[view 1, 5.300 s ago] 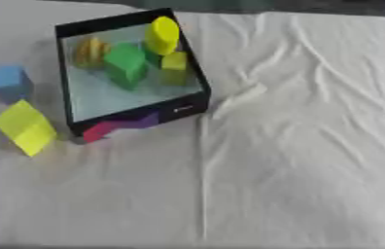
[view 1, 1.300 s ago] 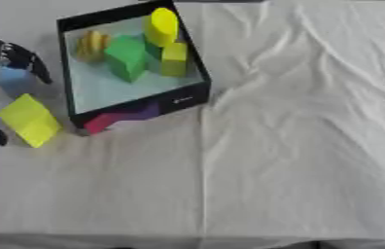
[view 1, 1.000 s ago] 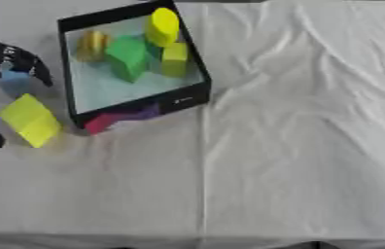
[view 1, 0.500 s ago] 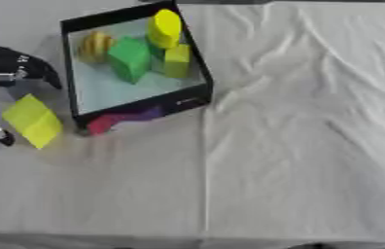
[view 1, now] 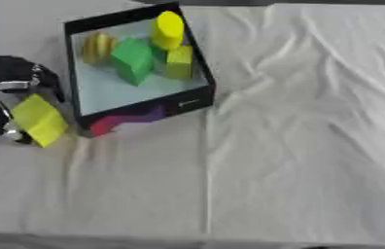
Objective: Pick up objects on the table and place them in the box.
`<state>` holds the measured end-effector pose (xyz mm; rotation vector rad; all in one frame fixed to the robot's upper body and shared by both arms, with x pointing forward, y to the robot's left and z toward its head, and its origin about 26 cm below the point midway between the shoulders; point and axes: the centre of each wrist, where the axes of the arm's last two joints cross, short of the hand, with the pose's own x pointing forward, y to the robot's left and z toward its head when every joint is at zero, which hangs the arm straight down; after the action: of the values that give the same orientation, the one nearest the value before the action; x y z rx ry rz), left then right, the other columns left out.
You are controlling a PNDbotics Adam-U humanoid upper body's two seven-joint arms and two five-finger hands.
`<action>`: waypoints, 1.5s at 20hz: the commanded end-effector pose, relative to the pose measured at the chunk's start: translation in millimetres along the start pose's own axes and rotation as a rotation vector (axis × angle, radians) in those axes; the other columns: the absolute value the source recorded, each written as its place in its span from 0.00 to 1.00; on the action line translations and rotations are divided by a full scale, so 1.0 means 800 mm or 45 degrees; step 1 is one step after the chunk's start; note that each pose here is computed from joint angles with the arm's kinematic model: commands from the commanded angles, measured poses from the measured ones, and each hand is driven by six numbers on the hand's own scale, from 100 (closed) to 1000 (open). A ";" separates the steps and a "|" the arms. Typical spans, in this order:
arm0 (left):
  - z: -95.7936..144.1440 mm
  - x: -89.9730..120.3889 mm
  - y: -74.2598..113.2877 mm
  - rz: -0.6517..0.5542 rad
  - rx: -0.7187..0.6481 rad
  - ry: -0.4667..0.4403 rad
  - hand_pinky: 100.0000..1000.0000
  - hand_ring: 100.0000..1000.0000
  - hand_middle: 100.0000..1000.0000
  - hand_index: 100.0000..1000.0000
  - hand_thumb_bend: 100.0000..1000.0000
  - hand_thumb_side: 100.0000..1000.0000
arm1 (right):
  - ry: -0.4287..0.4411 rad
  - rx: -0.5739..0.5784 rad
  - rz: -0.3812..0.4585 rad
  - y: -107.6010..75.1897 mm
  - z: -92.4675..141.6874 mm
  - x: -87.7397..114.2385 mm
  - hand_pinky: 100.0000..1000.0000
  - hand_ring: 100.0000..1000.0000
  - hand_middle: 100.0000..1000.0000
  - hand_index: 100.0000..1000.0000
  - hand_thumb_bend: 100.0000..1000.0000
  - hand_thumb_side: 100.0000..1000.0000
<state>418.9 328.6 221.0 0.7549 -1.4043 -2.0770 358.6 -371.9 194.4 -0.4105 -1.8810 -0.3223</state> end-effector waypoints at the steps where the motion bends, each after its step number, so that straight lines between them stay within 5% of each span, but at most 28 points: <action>1: 0.031 0.007 0.062 -0.067 0.231 0.020 0.55 0.46 0.36 0.38 0.48 0.00 | -0.060 0.012 0.011 -0.004 -0.007 0.018 0.80 0.79 0.67 0.81 0.00 0.69; 6: 0.060 0.032 0.151 -0.033 0.446 0.010 0.55 0.45 0.36 0.37 0.61 0.00 | -0.081 0.037 0.012 -0.002 -0.008 0.024 0.80 0.79 0.67 0.81 0.00 0.69; 10: 0.019 0.040 0.185 -0.027 0.478 0.029 0.55 0.45 0.36 0.37 0.62 0.00 | -0.084 0.057 -0.006 0.006 -0.009 0.026 0.80 0.79 0.67 0.81 0.00 0.69; 14: -0.047 0.037 0.181 0.002 0.440 0.068 0.57 0.47 0.38 0.39 0.63 0.00 | -0.100 0.100 -0.030 0.018 -0.011 0.033 0.80 0.79 0.68 0.81 0.00 0.69; 19: -0.087 0.033 0.151 -0.023 0.330 0.058 0.60 0.50 0.42 0.45 0.65 0.00 | -0.113 0.123 -0.044 0.025 -0.012 0.038 0.80 0.79 0.68 0.81 0.00 0.68; 22: -0.095 0.033 0.143 -0.030 0.306 0.049 0.77 0.72 0.66 0.75 0.71 0.00 | -0.111 0.127 -0.049 0.027 -0.012 0.038 0.80 0.79 0.68 0.81 0.00 0.68; 23: -0.095 0.033 0.143 -0.032 0.308 0.044 0.84 0.81 0.76 0.87 0.78 0.03 | -0.111 0.129 -0.050 0.027 -0.012 0.039 0.80 0.79 0.68 0.81 0.00 0.68; 26: -0.089 0.030 0.148 -0.038 0.353 0.026 0.88 0.86 0.81 0.91 0.88 0.40 | -0.109 0.136 -0.048 0.028 -0.012 0.038 0.80 0.79 0.68 0.81 0.00 0.68; 29: -0.082 0.025 0.151 -0.029 0.375 0.029 0.88 0.86 0.81 0.92 0.84 0.45 | -0.104 0.136 -0.047 0.029 -0.012 0.038 0.80 0.79 0.68 0.81 0.00 0.68; 30: -0.077 0.022 0.150 0.004 0.408 0.032 0.85 0.83 0.78 0.90 0.66 0.41 | -0.103 0.136 -0.047 0.029 -0.012 0.038 0.80 0.79 0.68 0.81 0.00 0.68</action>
<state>466.1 227.4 293.1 0.8524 -1.7082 -1.8862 369.4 -349.9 212.8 -0.3119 -1.9378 -0.2467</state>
